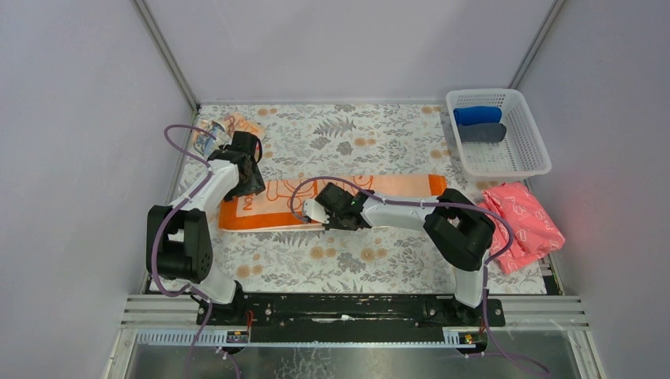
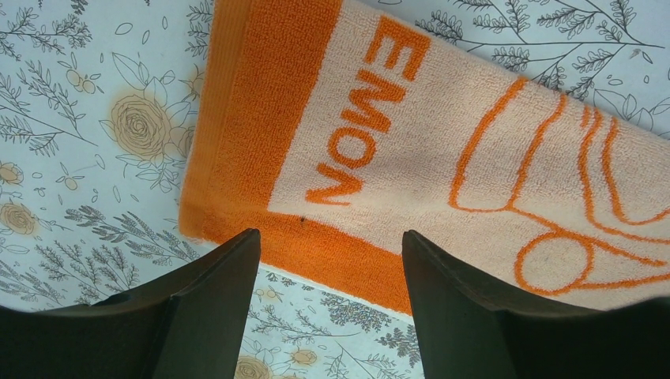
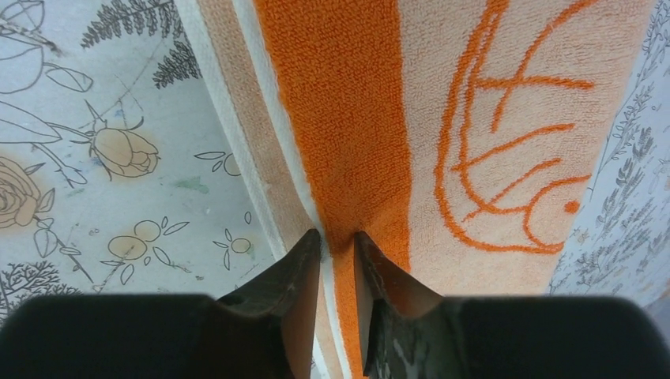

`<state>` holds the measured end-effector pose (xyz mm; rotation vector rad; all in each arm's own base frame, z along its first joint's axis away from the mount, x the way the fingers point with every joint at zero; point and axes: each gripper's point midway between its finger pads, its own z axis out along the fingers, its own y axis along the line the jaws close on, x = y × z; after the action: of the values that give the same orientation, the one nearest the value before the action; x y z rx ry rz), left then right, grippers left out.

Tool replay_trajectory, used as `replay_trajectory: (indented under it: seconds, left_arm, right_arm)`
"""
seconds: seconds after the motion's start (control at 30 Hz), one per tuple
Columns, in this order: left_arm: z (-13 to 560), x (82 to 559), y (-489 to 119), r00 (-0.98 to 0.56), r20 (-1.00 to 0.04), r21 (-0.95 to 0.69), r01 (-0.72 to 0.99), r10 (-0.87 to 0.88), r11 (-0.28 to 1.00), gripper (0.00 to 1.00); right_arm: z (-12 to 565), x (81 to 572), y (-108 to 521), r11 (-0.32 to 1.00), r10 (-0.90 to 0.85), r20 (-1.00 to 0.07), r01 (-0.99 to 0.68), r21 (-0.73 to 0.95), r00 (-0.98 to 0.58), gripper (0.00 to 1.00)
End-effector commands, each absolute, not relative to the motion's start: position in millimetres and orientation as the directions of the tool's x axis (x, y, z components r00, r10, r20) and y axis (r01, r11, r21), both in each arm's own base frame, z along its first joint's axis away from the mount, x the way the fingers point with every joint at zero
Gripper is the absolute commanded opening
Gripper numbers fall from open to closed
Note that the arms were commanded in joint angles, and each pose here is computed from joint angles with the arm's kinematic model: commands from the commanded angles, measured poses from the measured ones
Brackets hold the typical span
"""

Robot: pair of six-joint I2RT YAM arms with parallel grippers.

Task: Roll the towels
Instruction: Fold the towel at the center of the board.

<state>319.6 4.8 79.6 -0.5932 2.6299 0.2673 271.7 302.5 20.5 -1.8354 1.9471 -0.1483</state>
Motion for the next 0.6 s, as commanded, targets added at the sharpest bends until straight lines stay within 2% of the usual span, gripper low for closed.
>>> replay_trajectory:
  seconds: [0.0,0.1,0.2,0.57]
  left_arm:
    - [84,329,6,-0.791,-0.489,0.063,-0.452,-0.367,0.890,0.66]
    - [84,329,6,-0.792,-0.488,0.062,-0.451,-0.367,0.890,0.66]
    - [82,329,6,-0.794,-0.486,0.065,-0.450,-0.366,0.891,0.66]
    - [78,327,8,-0.801,-0.475,0.080,-0.451,-0.364,0.889,0.66]
  right_arm:
    - [40,284,315,0.113,-0.958,-0.286,-0.887,-0.448,0.022,0.26]
    - [41,283,315,0.116,-0.958,-0.287,-0.886,-0.448,0.020,0.21]
    - [42,279,314,0.105,-0.960,-0.280,-0.891,-0.441,0.026,0.11]
    - [46,261,305,0.088,-0.963,-0.267,-0.914,-0.395,0.022,0.08]
